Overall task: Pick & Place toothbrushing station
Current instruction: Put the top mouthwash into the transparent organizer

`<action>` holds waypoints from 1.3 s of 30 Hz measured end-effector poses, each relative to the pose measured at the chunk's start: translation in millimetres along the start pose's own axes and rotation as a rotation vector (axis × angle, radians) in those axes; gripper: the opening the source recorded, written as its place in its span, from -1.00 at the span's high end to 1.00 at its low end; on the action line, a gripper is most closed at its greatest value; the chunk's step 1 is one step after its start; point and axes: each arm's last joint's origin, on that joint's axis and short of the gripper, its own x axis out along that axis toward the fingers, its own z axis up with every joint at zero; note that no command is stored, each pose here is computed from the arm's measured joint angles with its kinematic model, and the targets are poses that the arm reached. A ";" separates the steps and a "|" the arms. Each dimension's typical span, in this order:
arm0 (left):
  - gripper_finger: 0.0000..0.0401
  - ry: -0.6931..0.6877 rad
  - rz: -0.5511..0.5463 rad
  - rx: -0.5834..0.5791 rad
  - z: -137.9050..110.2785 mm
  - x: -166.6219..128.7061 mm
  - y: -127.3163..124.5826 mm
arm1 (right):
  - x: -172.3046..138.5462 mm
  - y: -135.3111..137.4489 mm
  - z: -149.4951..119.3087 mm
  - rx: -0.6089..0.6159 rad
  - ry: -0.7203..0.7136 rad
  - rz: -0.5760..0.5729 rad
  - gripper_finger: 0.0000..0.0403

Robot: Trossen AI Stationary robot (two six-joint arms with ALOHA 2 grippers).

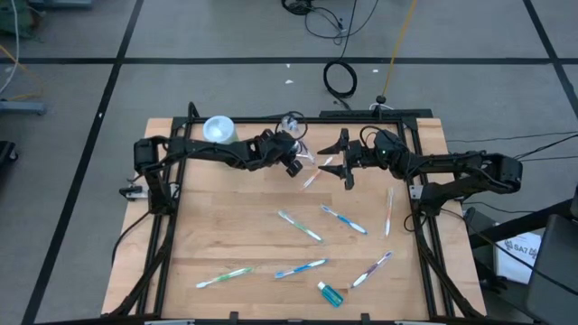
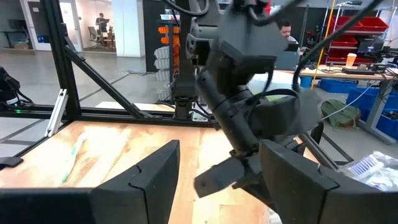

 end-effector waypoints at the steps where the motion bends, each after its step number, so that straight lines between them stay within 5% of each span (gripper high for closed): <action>1: 0.39 0.009 -0.003 -0.010 -0.5 0.6 1.5 | 0.0 0.0 0.0 0.000 0.000 0.000 -0.05; 39: 0.39 0.066 -0.010 -0.069 -13.8 20.0 3.2 | 0.2 0.4 -0.4 0.002 0.003 0.002 -0.05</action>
